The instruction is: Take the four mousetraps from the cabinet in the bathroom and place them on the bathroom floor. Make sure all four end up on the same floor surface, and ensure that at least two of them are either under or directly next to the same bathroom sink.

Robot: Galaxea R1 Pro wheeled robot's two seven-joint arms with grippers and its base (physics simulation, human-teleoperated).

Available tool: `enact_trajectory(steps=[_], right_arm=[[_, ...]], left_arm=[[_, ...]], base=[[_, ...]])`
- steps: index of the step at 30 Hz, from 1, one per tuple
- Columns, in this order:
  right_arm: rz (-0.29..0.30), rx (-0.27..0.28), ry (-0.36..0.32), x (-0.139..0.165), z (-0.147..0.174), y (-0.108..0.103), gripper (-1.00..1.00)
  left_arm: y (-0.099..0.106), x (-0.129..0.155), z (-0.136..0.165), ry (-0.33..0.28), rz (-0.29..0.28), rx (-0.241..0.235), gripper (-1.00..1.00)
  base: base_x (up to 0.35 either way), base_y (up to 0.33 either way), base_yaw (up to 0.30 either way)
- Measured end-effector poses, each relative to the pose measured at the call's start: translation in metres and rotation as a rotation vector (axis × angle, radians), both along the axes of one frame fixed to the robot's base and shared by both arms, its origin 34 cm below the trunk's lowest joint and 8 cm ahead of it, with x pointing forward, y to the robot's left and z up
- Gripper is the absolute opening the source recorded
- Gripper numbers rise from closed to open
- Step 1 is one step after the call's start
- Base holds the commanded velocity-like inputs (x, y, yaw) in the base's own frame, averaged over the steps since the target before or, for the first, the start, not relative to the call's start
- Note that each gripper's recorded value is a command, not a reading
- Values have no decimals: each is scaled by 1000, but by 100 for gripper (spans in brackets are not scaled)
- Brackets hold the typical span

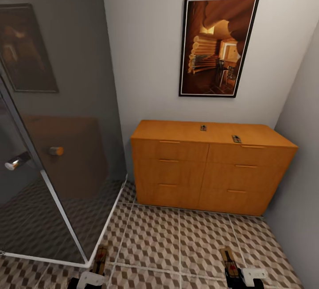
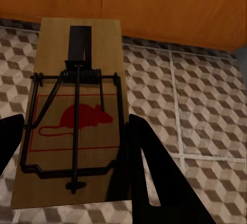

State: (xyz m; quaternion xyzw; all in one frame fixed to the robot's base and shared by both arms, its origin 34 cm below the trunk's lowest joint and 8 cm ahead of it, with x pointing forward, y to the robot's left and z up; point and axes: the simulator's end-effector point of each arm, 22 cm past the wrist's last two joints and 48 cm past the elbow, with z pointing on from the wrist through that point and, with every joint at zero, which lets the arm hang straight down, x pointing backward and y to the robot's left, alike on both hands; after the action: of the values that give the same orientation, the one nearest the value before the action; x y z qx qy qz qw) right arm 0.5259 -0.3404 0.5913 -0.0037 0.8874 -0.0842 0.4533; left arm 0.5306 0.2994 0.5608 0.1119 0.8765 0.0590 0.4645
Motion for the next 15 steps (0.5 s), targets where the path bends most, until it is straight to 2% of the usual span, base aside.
enact_trajectory(steps=[7,15], right_arm=[[0,0,0,0,0,0,-100],[-1,0,1,0,0,0,-100]], left_arm=[[0,0,0,0,0,0,-100],[-4,0,-1,1,-2,-5,-100]], base=[[-36,0,278],[-279,-52,267]])
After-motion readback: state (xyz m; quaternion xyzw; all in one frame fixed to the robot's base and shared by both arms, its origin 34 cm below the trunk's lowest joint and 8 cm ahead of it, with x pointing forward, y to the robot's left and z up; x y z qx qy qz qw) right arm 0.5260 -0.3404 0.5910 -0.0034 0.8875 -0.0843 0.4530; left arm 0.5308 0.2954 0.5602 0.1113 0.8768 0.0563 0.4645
